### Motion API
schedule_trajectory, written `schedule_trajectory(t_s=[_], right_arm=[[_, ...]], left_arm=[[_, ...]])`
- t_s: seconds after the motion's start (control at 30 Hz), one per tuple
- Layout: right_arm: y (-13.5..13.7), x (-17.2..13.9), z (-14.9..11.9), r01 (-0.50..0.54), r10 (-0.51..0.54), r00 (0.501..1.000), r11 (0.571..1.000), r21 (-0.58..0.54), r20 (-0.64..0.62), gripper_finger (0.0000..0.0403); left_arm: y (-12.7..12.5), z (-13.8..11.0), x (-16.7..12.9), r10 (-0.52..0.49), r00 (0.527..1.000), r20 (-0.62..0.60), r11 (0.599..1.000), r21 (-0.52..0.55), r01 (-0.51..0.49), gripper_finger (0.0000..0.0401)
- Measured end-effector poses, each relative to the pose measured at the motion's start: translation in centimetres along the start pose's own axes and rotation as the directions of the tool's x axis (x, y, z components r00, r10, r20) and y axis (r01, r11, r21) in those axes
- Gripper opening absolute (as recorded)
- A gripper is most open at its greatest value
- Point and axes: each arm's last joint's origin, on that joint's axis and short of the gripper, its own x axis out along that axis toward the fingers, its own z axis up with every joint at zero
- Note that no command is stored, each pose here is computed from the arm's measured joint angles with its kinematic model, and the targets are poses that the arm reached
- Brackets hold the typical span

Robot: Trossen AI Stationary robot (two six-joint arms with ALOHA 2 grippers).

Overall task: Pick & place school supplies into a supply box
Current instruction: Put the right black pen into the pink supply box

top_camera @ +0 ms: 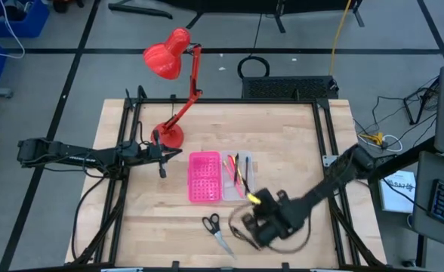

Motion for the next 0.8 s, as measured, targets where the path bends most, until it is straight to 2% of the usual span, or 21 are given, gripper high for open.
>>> schedule_trajectory(t_s=[0.1,0.2,0.37,0.57,0.8], right_arm=[[0.6,0.3,3.7,-0.106,0.101,0.994,0.987,0.117,0.047,0.0019],[1.3,1.4,7.7,-0.213,0.198,0.976,0.952,0.217,0.091,0.0019],[1.2,4.9,12.3,-0.246,0.242,0.969,0.94,0.238,0.045,0.0019],[0.7,9.2,13.3,-0.16,0.176,0.982,0.965,0.21,-0.063,0.0019],[0.8,10.7,13.0,-0.146,0.176,0.975,0.967,0.209,-0.134,0.0019]], left_arm=[[0.0,0.0,0.0,0.001,1.0,0.002,1.0,-0.001,-0.001,0.0021],[0.0,0.0,0.0,0.001,1.0,0.003,1.0,-0.001,-0.001,0.0021],[0.0,0.0,0.0,0.001,1.0,0.003,1.0,0.0,-0.001,0.0021],[0.0,0.0,0.0,-0.001,1.0,0.003,1.0,0.007,0.001,0.0021],[0.0,0.0,0.0,-0.002,1.0,-0.001,1.0,0.007,0.002,0.0021]])
